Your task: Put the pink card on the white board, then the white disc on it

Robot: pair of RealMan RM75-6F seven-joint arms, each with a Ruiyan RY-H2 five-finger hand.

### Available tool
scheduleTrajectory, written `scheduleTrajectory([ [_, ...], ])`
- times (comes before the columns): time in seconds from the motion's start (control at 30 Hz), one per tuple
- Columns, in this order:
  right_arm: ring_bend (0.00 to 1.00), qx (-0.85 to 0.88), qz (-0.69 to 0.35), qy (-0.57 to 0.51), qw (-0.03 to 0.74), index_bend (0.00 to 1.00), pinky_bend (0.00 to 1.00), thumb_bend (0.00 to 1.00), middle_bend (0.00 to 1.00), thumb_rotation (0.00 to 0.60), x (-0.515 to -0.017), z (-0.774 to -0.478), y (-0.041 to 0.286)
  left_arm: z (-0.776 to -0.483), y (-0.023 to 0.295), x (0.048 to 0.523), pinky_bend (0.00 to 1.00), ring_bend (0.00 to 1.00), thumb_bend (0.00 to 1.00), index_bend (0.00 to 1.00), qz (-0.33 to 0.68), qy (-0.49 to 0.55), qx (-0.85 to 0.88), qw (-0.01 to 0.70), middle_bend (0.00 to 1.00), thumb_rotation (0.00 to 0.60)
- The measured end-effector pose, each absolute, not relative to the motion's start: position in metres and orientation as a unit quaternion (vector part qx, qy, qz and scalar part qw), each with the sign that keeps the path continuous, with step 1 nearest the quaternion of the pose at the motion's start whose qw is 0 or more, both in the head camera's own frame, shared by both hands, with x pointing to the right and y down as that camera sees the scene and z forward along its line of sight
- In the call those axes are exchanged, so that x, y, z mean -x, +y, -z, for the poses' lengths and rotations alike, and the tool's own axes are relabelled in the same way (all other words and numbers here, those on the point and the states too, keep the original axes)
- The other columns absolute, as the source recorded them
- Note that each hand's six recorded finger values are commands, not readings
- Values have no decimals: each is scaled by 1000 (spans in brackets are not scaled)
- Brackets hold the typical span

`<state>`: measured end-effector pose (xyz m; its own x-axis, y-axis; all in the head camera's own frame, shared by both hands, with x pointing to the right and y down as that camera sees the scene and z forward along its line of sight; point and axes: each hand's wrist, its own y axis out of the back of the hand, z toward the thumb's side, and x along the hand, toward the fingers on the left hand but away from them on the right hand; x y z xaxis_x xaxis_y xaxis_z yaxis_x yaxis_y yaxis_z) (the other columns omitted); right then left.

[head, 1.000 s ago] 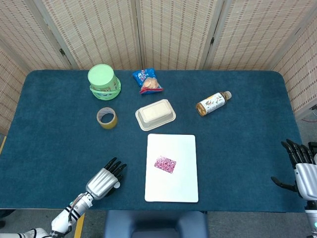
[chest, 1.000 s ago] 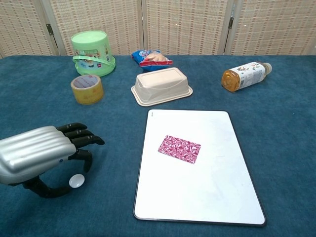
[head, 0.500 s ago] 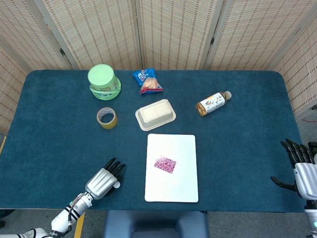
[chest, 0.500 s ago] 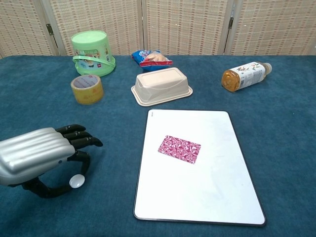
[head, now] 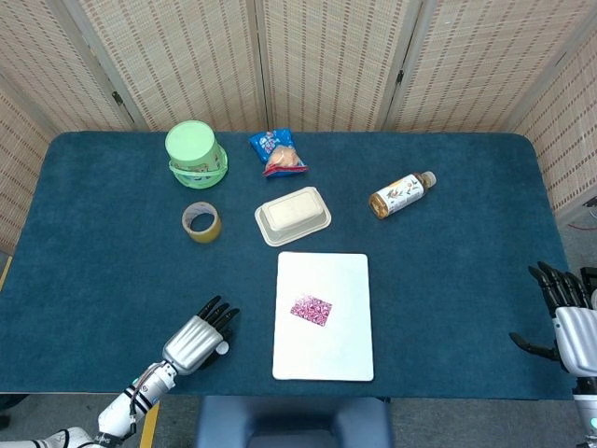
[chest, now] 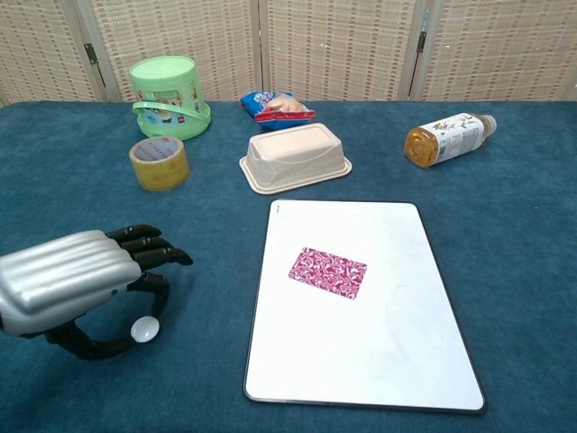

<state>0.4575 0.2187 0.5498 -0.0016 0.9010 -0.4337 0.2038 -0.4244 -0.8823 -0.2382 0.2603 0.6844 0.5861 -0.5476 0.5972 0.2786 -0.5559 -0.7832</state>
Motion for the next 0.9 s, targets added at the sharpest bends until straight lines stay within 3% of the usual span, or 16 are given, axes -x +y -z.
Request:
scheduleTrajectory([
  [0.27,63,632,-558,-436,314,76,36,153,66,600,-458,-549,218,-673,239,224,0,124,404,485,431,111,766,464,144,600],
  [0.5,62,630,-560,-438,312,76,36,153,65,600,-461,-548,218,-659,190,174,0,121,406,484,395,138,774,475,144,600],
  [0.9,62,622,-569,-442,307,76,36,153,65,600,-469,-548,220,-663,169,96,0,117,405,482,373,124,788,475,144,600],
])
